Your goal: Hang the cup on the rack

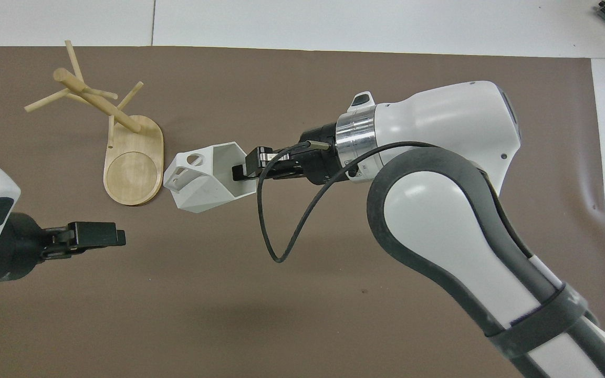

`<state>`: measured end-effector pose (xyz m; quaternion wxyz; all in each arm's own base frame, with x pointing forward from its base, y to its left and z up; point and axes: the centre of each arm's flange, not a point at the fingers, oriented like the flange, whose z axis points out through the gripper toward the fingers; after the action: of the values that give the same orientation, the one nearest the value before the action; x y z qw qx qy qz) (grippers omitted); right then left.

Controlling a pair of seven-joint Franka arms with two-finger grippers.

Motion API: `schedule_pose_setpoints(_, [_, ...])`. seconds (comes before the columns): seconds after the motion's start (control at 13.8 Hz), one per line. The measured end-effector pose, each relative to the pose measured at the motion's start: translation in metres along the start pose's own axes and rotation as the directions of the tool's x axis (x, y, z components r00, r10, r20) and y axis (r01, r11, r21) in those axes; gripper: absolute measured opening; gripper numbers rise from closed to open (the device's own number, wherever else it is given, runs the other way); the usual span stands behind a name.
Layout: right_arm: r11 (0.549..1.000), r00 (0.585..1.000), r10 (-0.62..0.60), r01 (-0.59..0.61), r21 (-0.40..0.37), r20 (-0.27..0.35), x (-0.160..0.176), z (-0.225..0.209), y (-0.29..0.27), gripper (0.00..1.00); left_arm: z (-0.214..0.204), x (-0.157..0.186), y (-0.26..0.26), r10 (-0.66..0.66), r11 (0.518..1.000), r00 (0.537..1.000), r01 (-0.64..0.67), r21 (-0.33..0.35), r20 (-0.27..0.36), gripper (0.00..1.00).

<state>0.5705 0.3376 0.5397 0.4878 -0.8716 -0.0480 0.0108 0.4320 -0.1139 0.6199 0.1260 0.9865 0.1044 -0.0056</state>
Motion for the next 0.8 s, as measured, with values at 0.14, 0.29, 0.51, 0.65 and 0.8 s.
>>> schedule_pose_setpoints(0.14, [1.000,1.000,0.003,-0.003,0.008,0.001,0.000,0.000,-0.001,0.09,0.003,0.002,0.001,-0.188,0.982,0.982,0.188,0.001,0.003,1.00])
schedule_pose_setpoints(0.29, [1.000,1.000,0.003,-0.003,0.011,0.000,0.000,0.000,-0.002,0.09,0.007,0.007,0.005,-0.394,0.919,0.919,0.394,-0.006,0.017,1.00])
schedule_pose_setpoints(0.51, [1.000,1.000,0.002,-0.002,0.011,0.009,-0.001,0.001,-0.003,0.09,0.014,0.027,0.020,-0.663,0.746,0.746,0.666,-0.029,0.062,1.00])
schedule_pose_setpoints(0.65, [1.000,1.000,0.002,-0.002,0.012,0.018,-0.002,0.002,-0.003,0.09,0.016,0.041,0.028,-0.779,0.616,0.616,0.787,-0.038,0.113,1.00])
schedule_pose_setpoints(0.8, [1.000,1.000,0.001,-0.001,0.012,0.018,-0.002,0.001,-0.003,0.09,0.018,0.051,0.034,-0.852,0.504,0.501,0.864,-0.022,0.154,1.00])
